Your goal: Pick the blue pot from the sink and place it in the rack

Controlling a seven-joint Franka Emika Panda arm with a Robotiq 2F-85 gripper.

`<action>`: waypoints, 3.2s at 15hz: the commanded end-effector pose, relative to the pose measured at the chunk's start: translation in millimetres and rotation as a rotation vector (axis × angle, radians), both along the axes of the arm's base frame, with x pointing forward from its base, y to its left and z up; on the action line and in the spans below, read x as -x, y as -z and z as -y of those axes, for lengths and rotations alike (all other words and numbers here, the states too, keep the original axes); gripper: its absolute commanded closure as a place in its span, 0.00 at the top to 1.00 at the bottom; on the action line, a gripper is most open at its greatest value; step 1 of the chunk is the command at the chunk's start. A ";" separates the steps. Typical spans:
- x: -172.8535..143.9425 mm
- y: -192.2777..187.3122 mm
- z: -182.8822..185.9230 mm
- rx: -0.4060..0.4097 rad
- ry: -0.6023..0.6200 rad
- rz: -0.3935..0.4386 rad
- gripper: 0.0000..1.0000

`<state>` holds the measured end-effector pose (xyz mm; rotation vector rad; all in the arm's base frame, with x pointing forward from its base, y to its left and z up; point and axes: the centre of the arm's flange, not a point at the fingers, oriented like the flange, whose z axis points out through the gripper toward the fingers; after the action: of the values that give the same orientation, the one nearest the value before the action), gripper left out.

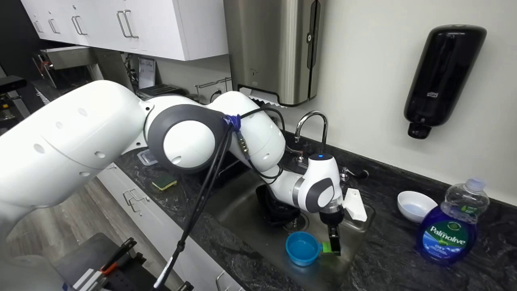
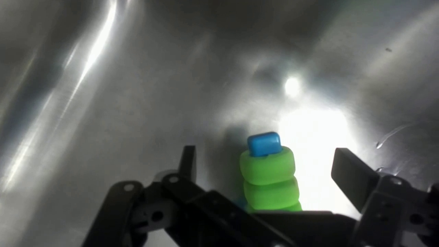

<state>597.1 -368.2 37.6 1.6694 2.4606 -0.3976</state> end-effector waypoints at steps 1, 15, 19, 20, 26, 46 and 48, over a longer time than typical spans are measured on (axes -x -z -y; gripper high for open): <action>14.4 -2.2 -3.7 -0.013 -0.025 -0.003 1.00; 29.0 11.1 -13.9 -0.032 -0.042 0.001 0.23; 29.2 10.6 -16.4 -0.031 -0.037 0.019 0.08; 29.4 9.7 -17.0 -0.030 -0.036 0.022 0.07; 36.1 -15.3 -22.1 -0.035 -0.010 0.038 0.08; 52.6 -68.5 -50.7 -0.068 0.468 0.103 0.08; 54.2 -73.1 -53.6 -0.065 0.538 0.122 0.08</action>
<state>553.7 -325.6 98.6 2.2085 2.0440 -0.2742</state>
